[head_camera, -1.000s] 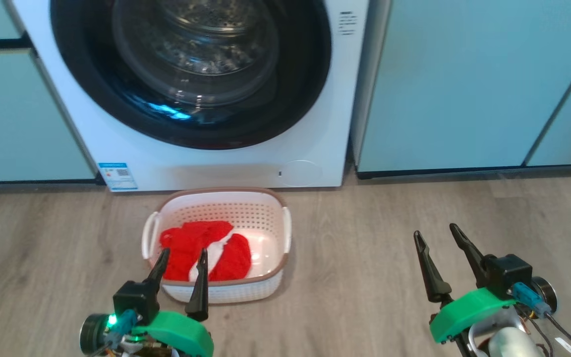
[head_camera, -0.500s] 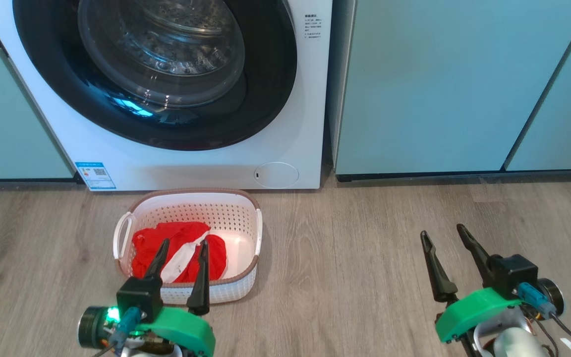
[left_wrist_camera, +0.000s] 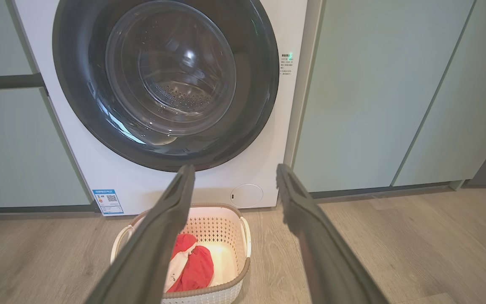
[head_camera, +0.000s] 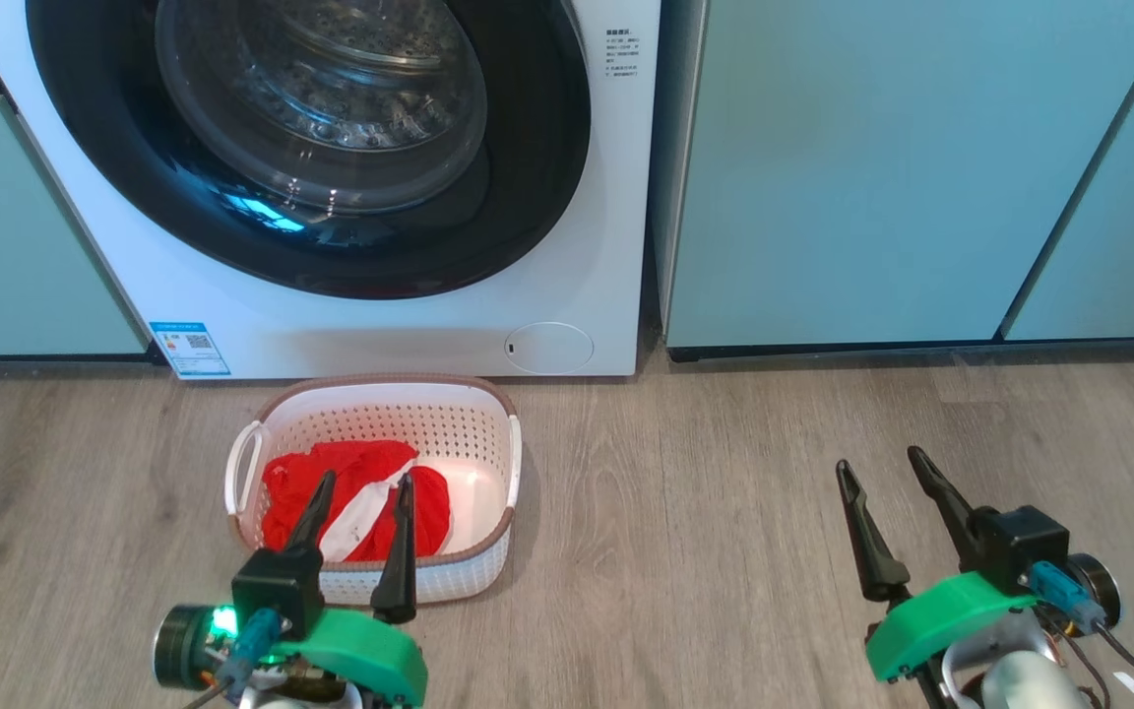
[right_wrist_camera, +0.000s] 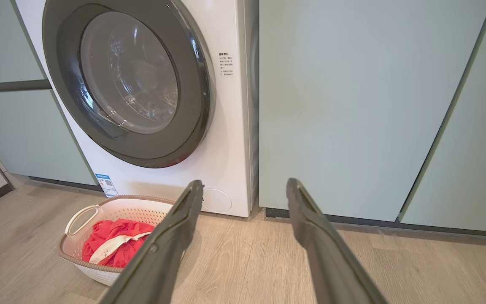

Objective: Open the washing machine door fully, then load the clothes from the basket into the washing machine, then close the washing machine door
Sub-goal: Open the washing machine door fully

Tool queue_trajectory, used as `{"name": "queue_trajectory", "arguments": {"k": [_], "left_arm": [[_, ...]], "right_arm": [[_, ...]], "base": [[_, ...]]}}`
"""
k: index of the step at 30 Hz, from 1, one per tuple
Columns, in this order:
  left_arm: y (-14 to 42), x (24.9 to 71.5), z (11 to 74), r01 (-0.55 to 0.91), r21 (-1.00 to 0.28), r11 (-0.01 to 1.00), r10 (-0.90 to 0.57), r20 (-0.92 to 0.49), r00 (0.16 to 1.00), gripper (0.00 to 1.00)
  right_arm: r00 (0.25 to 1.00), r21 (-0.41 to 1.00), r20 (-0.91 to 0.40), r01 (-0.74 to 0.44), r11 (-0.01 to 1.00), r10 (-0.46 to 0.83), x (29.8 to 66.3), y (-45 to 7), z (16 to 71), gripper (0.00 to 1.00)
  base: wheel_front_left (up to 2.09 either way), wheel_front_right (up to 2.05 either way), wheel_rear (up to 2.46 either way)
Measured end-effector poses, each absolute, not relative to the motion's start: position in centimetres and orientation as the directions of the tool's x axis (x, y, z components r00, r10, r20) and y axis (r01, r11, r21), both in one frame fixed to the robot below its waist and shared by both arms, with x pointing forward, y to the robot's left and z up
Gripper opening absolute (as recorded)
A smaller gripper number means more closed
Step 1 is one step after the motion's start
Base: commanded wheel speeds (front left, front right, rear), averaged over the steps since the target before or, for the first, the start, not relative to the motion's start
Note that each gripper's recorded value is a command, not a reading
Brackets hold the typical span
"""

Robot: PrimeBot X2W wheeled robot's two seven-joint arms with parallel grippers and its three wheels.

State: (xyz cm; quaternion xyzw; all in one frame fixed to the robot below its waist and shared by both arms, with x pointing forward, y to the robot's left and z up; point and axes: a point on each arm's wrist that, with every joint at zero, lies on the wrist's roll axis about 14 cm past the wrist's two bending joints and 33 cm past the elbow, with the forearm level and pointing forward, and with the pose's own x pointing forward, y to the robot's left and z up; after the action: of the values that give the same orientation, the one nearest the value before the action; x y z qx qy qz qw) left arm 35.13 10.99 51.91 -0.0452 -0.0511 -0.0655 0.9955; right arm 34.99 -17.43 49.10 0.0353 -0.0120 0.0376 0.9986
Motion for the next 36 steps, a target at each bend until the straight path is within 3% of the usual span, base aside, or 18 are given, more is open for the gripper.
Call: {"name": "queue_trajectory", "arguments": {"k": [9, 10, 11, 12, 23, 36], "left_arm": [[11.1, 35.1, 52.0, 0.132, -0.084, 0.988, -0.123, 0.11, 0.986, 1.0], [11.1, 35.1, 52.0, 0.132, -0.084, 0.988, -0.122, 0.11, 0.986, 1.0], [11.1, 35.1, 51.9, 0.131, -0.084, 0.988, -0.122, 0.109, 0.987, 1.0], [11.1, 35.1, 51.9, 0.131, -0.084, 0.988, -0.121, 0.108, 0.987, 1.0], [11.5, 35.8, 50.8, 0.112, -0.102, 0.988, -0.105, 0.071, 0.992, 1.0], [12.1, 42.2, 50.1, 0.102, -0.07, 0.992, -0.097, 0.073, 0.993, 1.0]], "right_arm": [[0.997, 0.07, 0.027, -0.075, 0.995, 0.074, 35.1, -17.4, 49.1, 1.0], [0.997, 0.07, 0.026, -0.076, 0.995, 0.075, 35.1, -17.4, 49.1, 0.77], [0.997, 0.07, 0.025, -0.077, 0.995, 0.075, 35.1, -17.4, 49.0, 0.1], [0.997, 0.07, 0.024, -0.077, 0.995, 0.076, 35.1, -17.4, 49.0, 0.0], [0.991, 0.116, 0.004, -0.133, 0.984, 0.133, 36.8, -15.3, 48.4, 0.0], [0.983, 0.445, 0.128, -0.174, 0.878, 0.13, 52.5, -14.6, 55.9, 0.0]], "base": [[0.0, 0.0, 0.0], [0.0, 0.0, 0.0], [0.0, 0.0, 0.0], [0.0, 0.0, 0.0], [0.0, 0.0, 0.0], [0.0, 0.0, 0.0]]}}
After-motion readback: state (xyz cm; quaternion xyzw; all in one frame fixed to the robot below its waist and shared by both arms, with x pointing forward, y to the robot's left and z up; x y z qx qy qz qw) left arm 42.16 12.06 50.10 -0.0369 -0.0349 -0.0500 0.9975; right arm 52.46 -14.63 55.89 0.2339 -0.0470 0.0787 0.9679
